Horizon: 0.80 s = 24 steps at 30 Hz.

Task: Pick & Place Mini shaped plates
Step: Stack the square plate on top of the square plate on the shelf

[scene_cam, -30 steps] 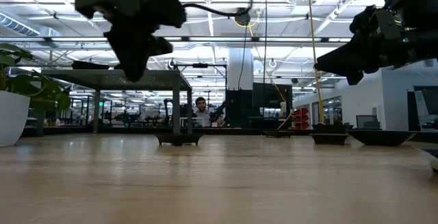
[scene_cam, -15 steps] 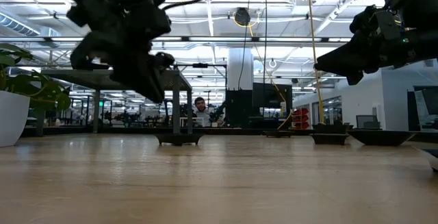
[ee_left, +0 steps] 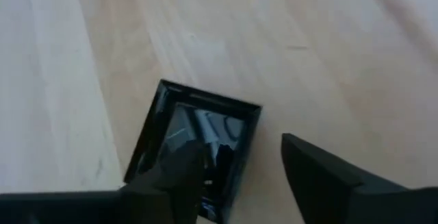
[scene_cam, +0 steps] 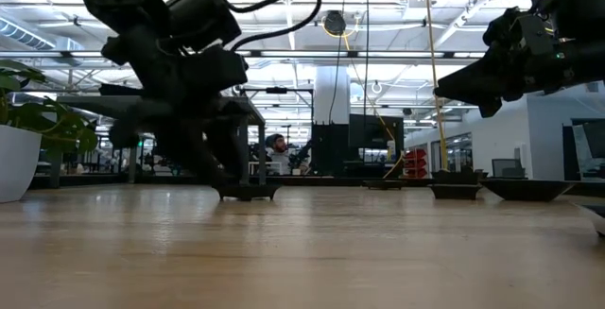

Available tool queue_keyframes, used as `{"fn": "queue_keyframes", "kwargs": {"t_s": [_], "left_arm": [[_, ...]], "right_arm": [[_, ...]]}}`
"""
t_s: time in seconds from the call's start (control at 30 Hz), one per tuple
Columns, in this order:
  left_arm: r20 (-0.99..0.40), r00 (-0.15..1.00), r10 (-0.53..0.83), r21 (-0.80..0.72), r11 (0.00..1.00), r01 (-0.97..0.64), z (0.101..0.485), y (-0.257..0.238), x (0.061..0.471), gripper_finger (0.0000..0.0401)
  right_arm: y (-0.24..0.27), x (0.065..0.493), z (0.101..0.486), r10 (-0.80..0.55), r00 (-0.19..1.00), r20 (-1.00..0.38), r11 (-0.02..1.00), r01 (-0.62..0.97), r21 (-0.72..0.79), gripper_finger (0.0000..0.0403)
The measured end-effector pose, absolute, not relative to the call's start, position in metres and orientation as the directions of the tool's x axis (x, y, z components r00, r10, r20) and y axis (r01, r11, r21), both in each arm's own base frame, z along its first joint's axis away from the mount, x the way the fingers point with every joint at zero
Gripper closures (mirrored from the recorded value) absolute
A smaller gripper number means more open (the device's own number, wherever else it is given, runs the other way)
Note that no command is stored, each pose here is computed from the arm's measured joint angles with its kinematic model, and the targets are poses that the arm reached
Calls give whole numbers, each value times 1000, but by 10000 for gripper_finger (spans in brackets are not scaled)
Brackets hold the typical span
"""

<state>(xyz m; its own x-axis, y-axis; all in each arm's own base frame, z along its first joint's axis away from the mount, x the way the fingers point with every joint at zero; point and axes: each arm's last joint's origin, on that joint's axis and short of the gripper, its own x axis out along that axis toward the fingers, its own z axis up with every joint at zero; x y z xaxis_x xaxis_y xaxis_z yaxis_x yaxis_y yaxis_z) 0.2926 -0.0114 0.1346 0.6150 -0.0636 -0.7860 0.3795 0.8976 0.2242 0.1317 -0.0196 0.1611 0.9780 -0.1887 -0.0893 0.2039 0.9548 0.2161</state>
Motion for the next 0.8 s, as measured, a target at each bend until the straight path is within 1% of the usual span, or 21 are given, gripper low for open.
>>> {"fn": "queue_keyframes", "kwargs": {"t_s": [0.07, 0.13, 0.23, 0.3, 0.37, 0.6, 0.67, 0.8], "left_arm": [[-784, 620, -43, 253, 889, 382, 130, -11, 295, 185], [-798, 602, -34, 251, 889, 383, 125, -11, 296, 180], [-805, 592, -38, 247, 886, 393, 121, -12, 297, 192], [-807, 589, -39, 247, 884, 397, 120, -13, 296, 214], [-808, 587, -41, 247, 882, 401, 120, -14, 296, 245], [-809, 587, -37, 243, 888, 390, 120, -14, 296, 381], [-809, 587, -30, 230, 903, 363, 119, -13, 296, 390], [-802, 596, -33, 209, 920, 332, 121, -14, 299, 380]], "right_arm": [[-20, 132, 161, -189, 978, -89, 955, 204, 216, 297], [-20, 132, 161, -189, 978, -89, 955, 204, 216, 297], [-20, 132, 161, -189, 978, -89, 955, 204, 216, 297], [-20, 132, 161, -189, 978, -90, 955, 204, 216, 297], [-20, 132, 161, -189, 978, -89, 955, 204, 216, 297], [-20, 132, 161, -189, 978, -89, 955, 204, 216, 297], [-20, 132, 161, -189, 978, -90, 955, 204, 216, 297], [-20, 132, 161, -189, 978, -89, 955, 204, 216, 297]]}}
